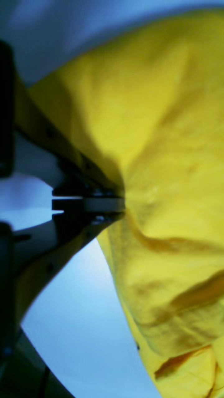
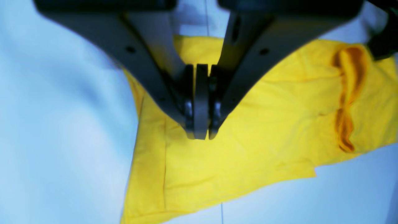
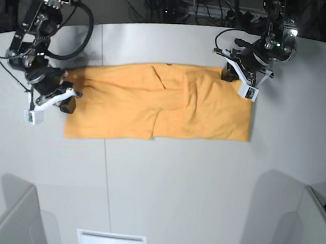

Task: Fold the T-shirt properly
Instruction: 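Release the folded end and raise the left gripper away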

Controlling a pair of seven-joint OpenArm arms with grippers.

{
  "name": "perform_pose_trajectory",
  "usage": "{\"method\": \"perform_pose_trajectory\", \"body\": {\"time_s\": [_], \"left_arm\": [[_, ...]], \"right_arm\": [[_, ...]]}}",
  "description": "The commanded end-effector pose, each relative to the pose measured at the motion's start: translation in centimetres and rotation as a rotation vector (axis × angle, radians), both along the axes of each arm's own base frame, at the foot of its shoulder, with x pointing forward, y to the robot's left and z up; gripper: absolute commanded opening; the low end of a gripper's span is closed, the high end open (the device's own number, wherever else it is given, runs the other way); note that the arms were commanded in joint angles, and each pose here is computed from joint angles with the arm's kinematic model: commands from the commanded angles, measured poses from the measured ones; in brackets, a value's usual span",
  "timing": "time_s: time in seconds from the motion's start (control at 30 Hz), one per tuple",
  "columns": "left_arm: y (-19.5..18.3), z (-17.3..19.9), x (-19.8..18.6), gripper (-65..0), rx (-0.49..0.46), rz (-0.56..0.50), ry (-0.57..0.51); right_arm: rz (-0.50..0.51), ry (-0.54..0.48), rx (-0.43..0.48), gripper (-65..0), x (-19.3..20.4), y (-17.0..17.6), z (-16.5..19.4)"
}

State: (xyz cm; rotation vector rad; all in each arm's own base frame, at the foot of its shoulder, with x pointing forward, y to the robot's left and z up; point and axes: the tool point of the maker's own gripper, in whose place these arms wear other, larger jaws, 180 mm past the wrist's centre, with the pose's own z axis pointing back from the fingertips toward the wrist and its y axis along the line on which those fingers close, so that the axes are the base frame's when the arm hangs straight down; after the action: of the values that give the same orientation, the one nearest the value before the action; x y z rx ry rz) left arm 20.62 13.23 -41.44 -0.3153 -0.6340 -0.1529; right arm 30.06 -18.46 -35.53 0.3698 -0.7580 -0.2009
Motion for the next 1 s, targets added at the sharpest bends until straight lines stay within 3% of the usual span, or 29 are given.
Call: {"method": "perform_pose_trajectory", "body": {"time_s": [0.0, 0.03, 0.13, 0.2, 0.3, 0.43, 0.63, 0.83, 0.97], "left_arm": [[-0.2, 1.9, 0.9, -65.0, -0.014, -0.003, -0.070], [0.3, 2.7, 1.2, -65.0, -0.007, 0.008, -0.092], [2.7, 5.1, 1.7, -65.0, 0.035, 0.045, -0.167], [4.9, 6.0, 1.7, -65.0, 0.073, 0.057, -0.199], [9.0, 6.9, 1.4, -65.0, 0.114, 0.126, -0.224], [15.9, 8.4, -0.2, -65.0, 0.202, 0.250, -0.250], [23.1, 8.5, -3.0, -65.0, 0.282, 0.361, -0.229], [26.7, 6.1, -4.7, -65.0, 0.263, 0.435, -0.147], [26.9, 6.8, -3.8, -65.0, 0.252, 0.447, -0.211]], "right_arm": [[-0.010, -0.033, 0.016, -65.0, 1.1, -1.2, 1.4], [-0.017, -0.020, 0.051, -60.0, 1.4, -1.6, 1.5], [-0.030, 0.030, 0.148, -29.9, 1.9, -3.6, 1.5], [-0.036, 0.067, 0.219, -18.3, 2.2, -4.7, 0.9], [-0.067, 0.107, 0.274, -18.2, 2.4, -6.5, -0.3], [-0.110, 0.188, 0.207, -19.5, 2.4, -8.9, -3.1], [-0.019, 0.318, 0.162, -19.5, 0.8, -7.6, -7.5], [0.073, 0.424, 0.218, -19.5, -1.3, -4.2, -8.8], [0.131, 0.462, 0.228, -19.7, -2.5, -2.1, -9.2]]}}
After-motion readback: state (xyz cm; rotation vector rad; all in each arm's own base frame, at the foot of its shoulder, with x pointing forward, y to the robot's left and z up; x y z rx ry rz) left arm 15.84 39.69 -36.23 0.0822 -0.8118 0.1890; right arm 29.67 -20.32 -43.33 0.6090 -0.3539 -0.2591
